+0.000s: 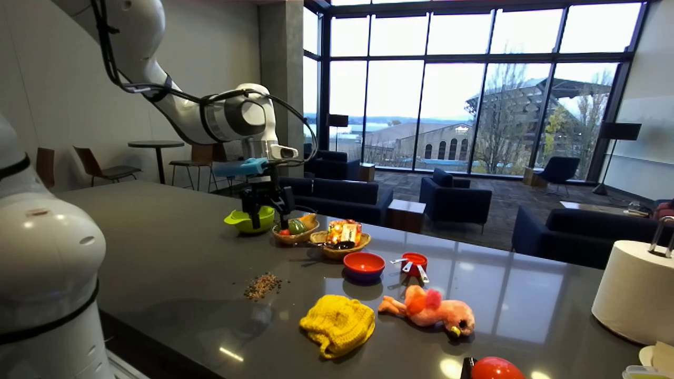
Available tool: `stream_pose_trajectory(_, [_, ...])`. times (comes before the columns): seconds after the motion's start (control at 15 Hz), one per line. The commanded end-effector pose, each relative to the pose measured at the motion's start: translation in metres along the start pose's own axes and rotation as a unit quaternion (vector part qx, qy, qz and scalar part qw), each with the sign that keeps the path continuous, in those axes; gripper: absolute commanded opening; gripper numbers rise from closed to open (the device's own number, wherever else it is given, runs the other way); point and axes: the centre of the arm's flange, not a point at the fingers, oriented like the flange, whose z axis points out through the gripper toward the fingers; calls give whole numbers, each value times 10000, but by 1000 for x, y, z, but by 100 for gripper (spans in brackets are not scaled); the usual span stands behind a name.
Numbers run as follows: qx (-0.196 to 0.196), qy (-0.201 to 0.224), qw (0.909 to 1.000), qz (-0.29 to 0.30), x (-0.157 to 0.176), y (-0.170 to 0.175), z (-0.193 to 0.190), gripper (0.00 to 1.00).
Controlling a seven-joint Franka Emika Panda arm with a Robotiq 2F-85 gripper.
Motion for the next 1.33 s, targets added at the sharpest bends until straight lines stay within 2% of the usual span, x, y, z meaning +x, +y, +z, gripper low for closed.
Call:
stream_pose_trajectory(0.0, [104, 76, 9995, -274, 21, 27, 26, 100])
stream_pose_trajectory(0.53, [207, 161, 9988, -410, 39, 86, 66, 100])
stream_pose_trajectory(1.27, [49, 328, 9994, -35, 56, 133, 134, 100])
